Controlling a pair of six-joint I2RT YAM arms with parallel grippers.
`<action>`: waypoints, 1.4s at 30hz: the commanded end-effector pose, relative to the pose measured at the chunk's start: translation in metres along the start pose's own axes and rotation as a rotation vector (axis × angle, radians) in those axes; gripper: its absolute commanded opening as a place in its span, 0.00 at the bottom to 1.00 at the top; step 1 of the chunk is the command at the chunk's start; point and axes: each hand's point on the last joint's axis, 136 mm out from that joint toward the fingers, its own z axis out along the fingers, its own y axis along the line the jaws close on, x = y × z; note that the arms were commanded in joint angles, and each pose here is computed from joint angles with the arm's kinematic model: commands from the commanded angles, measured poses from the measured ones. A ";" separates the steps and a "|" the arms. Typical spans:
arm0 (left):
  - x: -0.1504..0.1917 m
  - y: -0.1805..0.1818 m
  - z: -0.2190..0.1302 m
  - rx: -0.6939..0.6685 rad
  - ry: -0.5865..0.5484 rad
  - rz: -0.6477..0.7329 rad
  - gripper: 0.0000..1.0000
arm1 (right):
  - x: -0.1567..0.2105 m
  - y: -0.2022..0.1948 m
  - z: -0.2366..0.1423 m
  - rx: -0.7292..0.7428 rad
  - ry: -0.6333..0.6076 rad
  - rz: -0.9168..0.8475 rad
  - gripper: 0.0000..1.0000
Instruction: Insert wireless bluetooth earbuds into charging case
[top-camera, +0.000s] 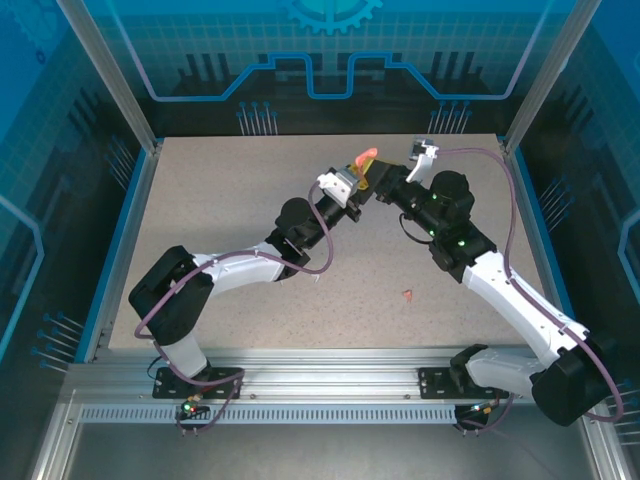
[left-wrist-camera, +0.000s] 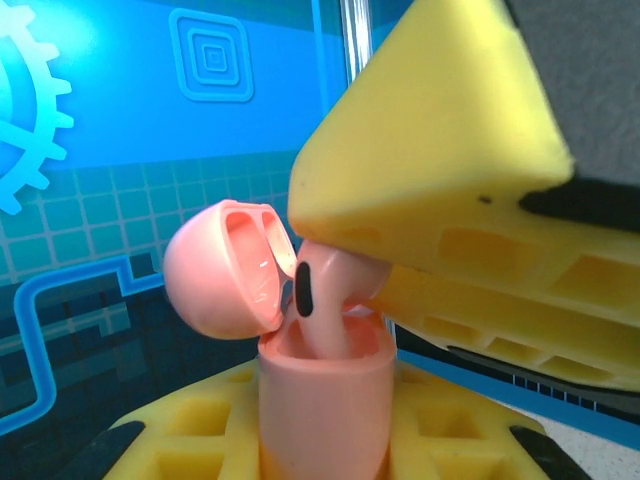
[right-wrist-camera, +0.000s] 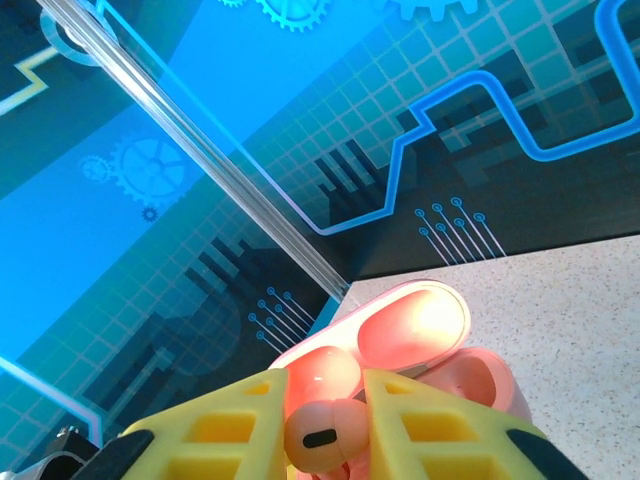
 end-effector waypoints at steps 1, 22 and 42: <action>-0.063 0.000 0.000 0.009 -0.175 -0.024 0.00 | 0.020 -0.015 0.000 0.085 0.076 0.011 0.27; -0.041 0.003 -0.017 -0.009 -0.107 -0.078 0.00 | -0.035 0.018 -0.036 0.117 0.021 -0.019 0.81; -0.064 0.003 -0.085 0.015 -0.094 0.011 0.00 | 0.126 -0.172 -0.155 0.930 0.589 0.061 0.79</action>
